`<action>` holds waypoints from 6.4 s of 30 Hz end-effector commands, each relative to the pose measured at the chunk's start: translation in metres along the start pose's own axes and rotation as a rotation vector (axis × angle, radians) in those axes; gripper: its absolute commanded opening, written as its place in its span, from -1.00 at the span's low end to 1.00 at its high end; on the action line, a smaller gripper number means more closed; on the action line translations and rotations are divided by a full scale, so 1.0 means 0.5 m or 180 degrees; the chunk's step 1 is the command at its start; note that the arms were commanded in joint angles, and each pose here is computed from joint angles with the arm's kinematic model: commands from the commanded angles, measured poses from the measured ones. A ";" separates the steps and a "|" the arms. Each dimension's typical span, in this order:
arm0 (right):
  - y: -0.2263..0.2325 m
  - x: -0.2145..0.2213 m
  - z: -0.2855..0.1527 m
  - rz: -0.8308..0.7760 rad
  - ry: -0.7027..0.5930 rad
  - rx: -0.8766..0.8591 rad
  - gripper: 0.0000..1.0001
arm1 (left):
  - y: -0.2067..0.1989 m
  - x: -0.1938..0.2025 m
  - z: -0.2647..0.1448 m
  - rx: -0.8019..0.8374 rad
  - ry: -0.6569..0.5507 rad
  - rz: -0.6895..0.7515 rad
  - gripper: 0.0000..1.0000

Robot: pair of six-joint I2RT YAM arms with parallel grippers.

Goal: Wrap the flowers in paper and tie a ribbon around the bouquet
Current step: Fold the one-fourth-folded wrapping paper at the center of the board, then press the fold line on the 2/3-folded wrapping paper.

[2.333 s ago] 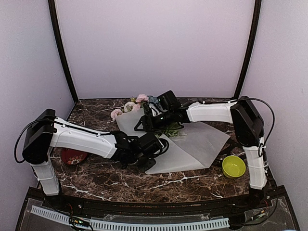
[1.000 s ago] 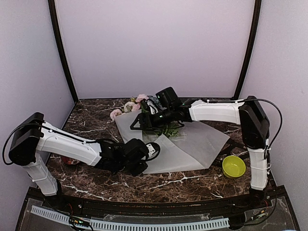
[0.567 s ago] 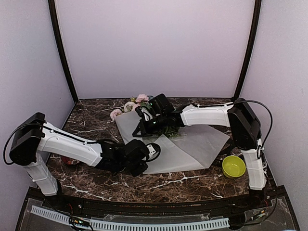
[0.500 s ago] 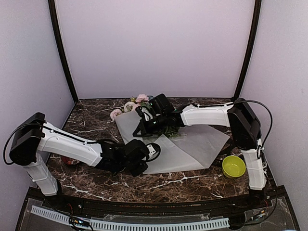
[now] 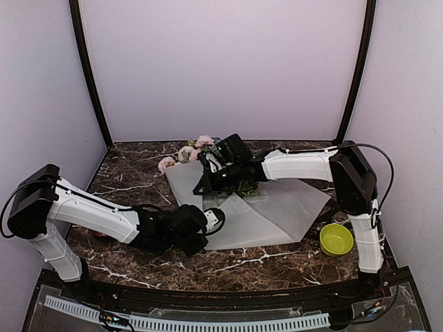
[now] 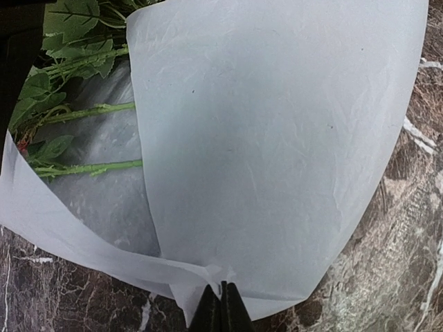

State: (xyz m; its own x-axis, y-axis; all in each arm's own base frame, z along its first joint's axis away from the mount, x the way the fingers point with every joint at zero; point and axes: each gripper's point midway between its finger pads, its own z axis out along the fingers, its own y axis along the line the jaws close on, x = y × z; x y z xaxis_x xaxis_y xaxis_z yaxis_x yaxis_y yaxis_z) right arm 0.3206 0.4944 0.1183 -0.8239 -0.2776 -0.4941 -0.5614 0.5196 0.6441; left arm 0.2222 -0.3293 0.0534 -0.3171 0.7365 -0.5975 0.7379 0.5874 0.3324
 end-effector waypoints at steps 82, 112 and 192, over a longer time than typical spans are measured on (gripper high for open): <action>-0.012 -0.008 0.024 0.0306 0.0019 -0.0433 -1.00 | 0.013 0.000 -0.011 -0.0191 -0.0289 0.0276 -0.78; -0.002 -0.035 -0.023 -0.0147 0.0089 -0.0287 -1.00 | -0.087 -0.082 0.066 0.0478 -0.0033 0.0919 -0.04; -0.261 0.046 -0.089 0.0193 0.0139 0.0785 -1.00 | -0.081 -0.030 -0.005 0.1212 -0.0140 0.0315 -0.31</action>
State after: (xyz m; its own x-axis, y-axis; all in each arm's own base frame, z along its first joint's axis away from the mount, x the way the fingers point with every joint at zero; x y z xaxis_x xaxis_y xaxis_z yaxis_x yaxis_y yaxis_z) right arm 0.3651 0.3914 0.0773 -0.8459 -0.2668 -0.4618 -0.5048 0.6801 0.5317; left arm 0.2062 -0.3582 0.0248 -0.2350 0.7995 -0.5527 0.9159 0.3725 0.1495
